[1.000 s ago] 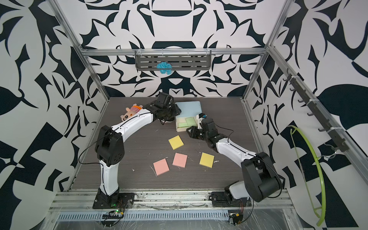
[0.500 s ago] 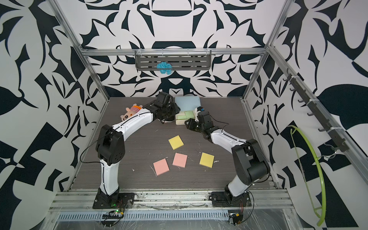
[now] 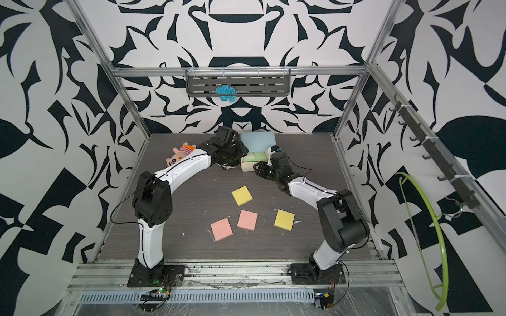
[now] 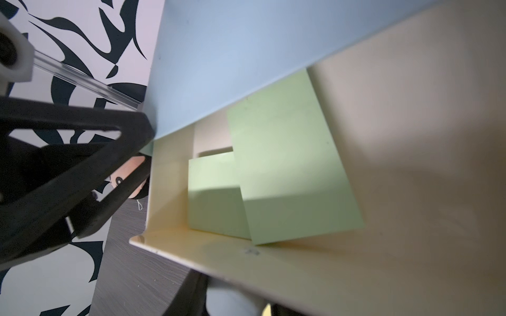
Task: Please put the sticky notes in the drawer by color
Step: Close the drawer in the storage box.
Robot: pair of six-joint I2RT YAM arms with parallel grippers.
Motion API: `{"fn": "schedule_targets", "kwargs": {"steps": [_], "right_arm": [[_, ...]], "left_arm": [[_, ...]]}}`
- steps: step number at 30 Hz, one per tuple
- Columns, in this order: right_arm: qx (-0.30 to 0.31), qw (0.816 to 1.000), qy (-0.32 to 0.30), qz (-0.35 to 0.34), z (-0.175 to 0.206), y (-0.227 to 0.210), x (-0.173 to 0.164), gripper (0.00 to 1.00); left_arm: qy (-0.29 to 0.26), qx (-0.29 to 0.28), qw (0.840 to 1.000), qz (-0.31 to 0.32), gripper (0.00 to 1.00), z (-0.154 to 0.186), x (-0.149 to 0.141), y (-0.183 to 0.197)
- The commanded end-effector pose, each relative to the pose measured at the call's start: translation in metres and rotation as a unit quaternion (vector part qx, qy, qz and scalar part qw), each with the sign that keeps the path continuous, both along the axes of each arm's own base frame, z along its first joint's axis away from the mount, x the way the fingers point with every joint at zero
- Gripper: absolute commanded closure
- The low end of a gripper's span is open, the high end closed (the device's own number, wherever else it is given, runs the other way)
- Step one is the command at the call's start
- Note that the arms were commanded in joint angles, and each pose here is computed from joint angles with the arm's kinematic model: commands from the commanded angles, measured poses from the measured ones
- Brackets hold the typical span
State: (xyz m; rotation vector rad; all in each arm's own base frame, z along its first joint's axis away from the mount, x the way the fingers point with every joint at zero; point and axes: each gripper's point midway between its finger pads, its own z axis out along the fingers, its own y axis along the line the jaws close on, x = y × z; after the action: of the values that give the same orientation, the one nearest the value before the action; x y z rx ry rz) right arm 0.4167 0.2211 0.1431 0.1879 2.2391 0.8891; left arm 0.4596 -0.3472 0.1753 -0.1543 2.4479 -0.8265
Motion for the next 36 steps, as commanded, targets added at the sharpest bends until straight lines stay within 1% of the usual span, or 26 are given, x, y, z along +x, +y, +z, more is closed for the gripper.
{"fn": "schedule_targets", "kwargs": {"steps": [1, 5, 9, 12, 14, 16, 19, 25, 29, 36], "right_arm": [[0.036, 0.992, -0.122, -0.009, 0.073, 0.009, 0.035, 0.76], [0.033, 0.991, -0.126, -0.007, 0.075, 0.009, 0.035, 0.75], [0.028, 0.992, -0.121, -0.008, 0.071, 0.004, 0.030, 0.68], [0.028, 0.993, -0.119, -0.009, 0.069, 0.001, 0.024, 0.62], [0.027, 0.993, -0.118, -0.008, 0.070, 0.000, 0.020, 0.60], [0.025, 0.993, -0.118, -0.007, 0.069, -0.001, 0.017, 0.55], [0.021, 0.993, -0.114, -0.008, 0.066, -0.003, 0.014, 0.54], [0.014, 0.995, -0.102, -0.008, 0.053, -0.005, 0.013, 0.54], [0.021, 0.995, -0.101, -0.005, 0.053, -0.002, 0.014, 0.55], [0.031, 0.994, -0.108, 0.006, 0.062, -0.001, 0.006, 0.55]], "left_arm": [[0.080, 0.047, 0.995, -0.033, 0.51, -0.054, -0.030, -0.003], [0.069, 0.046, 0.996, -0.036, 0.46, -0.046, -0.029, -0.003], [0.046, 0.050, 0.997, -0.031, 0.39, -0.030, -0.023, 0.000], [0.027, 0.050, 0.998, -0.028, 0.32, -0.015, -0.016, 0.003], [0.012, 0.044, 0.999, -0.025, 0.28, -0.003, -0.010, 0.005], [-0.003, 0.037, 0.999, -0.025, 0.26, 0.010, -0.004, 0.004], [-0.021, 0.029, 0.999, -0.024, 0.21, 0.026, 0.005, 0.005], [-0.039, 0.023, 0.999, -0.010, 0.21, 0.039, 0.027, 0.011], [-0.050, 0.023, 0.998, 0.007, 0.20, 0.040, 0.049, 0.014], [-0.049, 0.027, 0.998, 0.021, 0.24, 0.023, 0.088, 0.014]]}}
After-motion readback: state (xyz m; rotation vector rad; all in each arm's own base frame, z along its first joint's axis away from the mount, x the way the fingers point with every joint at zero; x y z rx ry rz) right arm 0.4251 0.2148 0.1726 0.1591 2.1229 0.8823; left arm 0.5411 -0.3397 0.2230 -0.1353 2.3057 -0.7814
